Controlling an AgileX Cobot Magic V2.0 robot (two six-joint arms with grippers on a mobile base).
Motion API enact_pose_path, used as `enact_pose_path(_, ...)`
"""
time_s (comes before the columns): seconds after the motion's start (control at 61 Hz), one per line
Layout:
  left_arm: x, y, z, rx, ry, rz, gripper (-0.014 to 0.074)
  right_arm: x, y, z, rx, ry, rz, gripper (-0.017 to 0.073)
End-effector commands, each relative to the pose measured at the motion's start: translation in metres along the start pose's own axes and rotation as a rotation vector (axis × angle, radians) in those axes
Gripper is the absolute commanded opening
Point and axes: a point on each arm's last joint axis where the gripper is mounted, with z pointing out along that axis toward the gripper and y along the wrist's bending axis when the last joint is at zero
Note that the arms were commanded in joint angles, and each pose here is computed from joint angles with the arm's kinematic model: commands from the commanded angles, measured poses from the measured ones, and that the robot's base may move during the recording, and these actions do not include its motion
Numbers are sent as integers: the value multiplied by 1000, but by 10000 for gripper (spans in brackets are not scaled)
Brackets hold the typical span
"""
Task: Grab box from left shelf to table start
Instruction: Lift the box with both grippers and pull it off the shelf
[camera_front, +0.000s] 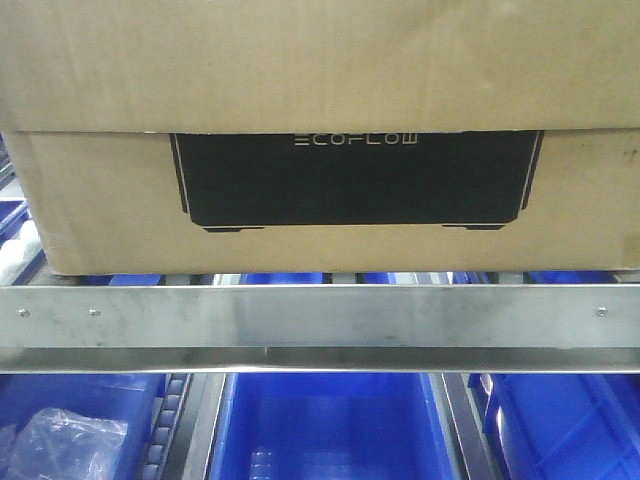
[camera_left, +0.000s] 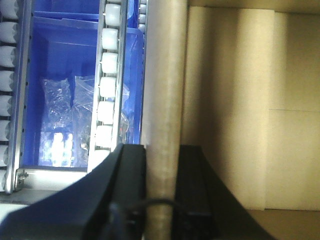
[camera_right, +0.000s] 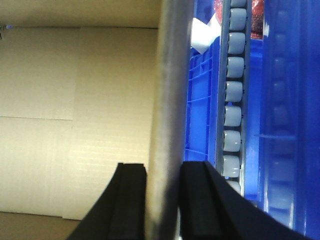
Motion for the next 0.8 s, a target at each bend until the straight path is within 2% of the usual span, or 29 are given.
enact_pose_path(0.0,-12,2,-27,32,-144,-31,-85,-14,6,-30,-26,-162,0,18)
enact_pose_path(0.246,-5,9,-66,57,-187,-70,-85,-9,11,-59,-31,-201,-10,18)
enact_pose_path(0.377,0,12,-84,78,-221,-93,-85,1,16,-77,-60,-226,2,18)
enact_pose_path(0.508,10,9,-100,95,-240,-75,-85,18,18,-94,-63,-249,3,18)
enact_pose_path(0.639,29,-1,-108,131,-236,-30,-85,39,21,-113,-64,-270,0,18)
enact_pose_path(0.787,54,-4,-123,162,-278,-46,-85,65,23,-136,-65,-306,-6,18)
